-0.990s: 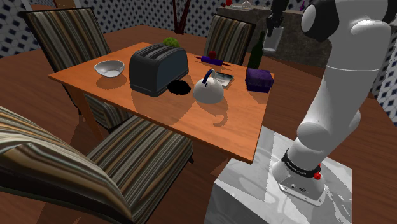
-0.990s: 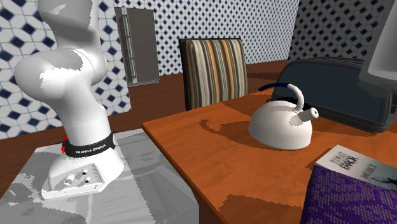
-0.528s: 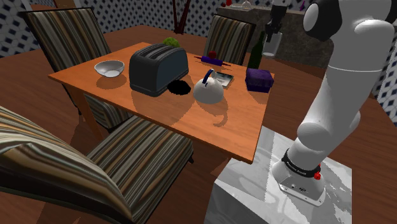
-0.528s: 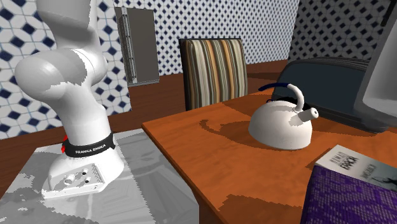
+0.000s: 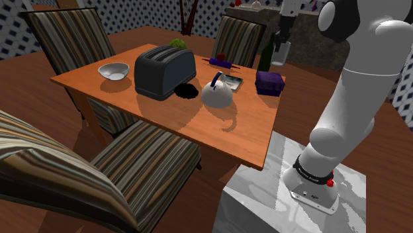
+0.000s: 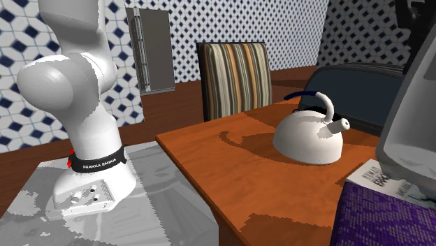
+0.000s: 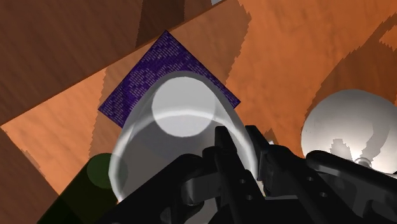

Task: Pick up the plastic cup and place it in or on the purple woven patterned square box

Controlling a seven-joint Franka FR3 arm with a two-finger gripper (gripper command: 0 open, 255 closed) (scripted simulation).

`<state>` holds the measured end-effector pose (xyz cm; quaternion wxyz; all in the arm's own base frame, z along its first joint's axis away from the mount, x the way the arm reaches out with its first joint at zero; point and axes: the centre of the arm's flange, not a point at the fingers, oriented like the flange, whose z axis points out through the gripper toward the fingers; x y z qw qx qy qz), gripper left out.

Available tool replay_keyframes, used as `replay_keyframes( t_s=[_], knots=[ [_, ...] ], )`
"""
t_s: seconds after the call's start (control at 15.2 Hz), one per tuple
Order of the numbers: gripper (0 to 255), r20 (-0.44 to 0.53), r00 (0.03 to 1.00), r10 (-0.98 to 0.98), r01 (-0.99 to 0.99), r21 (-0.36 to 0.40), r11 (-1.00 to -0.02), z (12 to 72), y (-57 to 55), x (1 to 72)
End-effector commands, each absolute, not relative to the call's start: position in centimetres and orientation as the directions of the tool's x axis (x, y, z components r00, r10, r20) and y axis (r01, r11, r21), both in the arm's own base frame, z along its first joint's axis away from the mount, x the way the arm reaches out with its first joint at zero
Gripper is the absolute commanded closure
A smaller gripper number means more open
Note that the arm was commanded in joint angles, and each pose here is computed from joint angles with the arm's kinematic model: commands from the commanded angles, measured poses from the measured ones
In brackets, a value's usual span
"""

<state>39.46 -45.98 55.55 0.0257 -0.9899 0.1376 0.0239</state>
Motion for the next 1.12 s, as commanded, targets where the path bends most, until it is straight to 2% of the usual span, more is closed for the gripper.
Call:
replay_keyframes(
  t_s=[0.0,0.33,0.79,0.86,1.06],
  knots=[
    [255,-0.053,0.961,-0.271,-0.274,-0.044,-0.961,54.5,-45.9,39.4],
    [255,-0.053,0.961,-0.271,-0.274,-0.044,-0.961,51.8,-45.9,39.4],
    [255,-0.053,0.961,-0.271,-0.274,-0.044,-0.961,51.8,-45.9,39.4],
    [0,-0.053,0.961,-0.271,-0.274,-0.044,-0.961,51.8,-45.9,39.4],
    [0,-0.053,0.961,-0.271,-0.274,-0.044,-0.961,51.8,-45.9,39.4]
  ],
)
